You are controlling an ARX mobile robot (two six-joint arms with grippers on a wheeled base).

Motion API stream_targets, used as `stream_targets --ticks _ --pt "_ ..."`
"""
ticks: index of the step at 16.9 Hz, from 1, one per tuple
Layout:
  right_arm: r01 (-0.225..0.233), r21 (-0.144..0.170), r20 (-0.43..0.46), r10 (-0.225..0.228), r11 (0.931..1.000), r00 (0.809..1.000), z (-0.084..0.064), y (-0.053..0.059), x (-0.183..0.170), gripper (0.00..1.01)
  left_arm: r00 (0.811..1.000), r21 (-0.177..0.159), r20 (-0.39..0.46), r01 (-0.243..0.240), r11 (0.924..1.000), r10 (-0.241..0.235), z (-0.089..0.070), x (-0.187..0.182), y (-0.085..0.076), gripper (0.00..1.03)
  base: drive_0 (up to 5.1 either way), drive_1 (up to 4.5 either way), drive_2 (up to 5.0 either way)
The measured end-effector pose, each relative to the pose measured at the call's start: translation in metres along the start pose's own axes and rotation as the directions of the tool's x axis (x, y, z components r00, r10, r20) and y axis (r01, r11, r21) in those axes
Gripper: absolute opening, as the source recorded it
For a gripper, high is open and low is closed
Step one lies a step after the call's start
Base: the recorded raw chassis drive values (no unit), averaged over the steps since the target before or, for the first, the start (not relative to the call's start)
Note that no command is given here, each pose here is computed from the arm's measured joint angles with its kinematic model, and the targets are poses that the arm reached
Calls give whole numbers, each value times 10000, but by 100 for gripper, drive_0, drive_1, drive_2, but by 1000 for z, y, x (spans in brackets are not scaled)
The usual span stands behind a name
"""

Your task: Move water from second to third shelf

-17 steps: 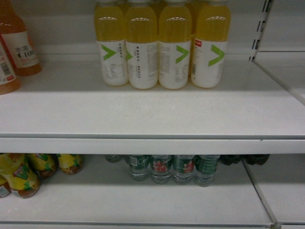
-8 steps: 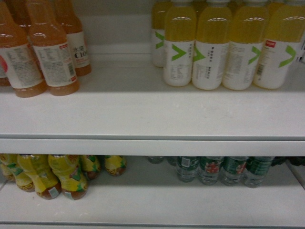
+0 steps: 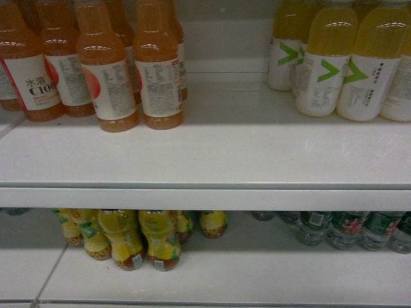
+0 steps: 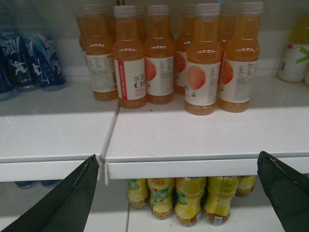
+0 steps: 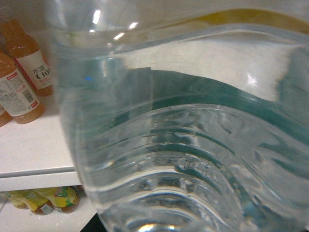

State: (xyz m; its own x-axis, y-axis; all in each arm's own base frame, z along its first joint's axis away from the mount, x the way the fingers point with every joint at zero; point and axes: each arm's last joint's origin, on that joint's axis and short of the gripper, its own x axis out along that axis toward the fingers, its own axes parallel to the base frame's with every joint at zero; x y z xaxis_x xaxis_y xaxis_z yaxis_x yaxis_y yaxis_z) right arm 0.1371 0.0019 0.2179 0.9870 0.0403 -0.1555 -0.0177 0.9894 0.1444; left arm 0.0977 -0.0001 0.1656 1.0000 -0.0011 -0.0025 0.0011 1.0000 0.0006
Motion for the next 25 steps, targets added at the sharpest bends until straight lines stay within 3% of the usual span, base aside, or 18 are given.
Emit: stream_targets --ticks 25 --pt "1 0 -8 -1 10000 10000 0 0 0 39 10000 0 0 0 10000 0 0 0 0 98 -495 250 250"
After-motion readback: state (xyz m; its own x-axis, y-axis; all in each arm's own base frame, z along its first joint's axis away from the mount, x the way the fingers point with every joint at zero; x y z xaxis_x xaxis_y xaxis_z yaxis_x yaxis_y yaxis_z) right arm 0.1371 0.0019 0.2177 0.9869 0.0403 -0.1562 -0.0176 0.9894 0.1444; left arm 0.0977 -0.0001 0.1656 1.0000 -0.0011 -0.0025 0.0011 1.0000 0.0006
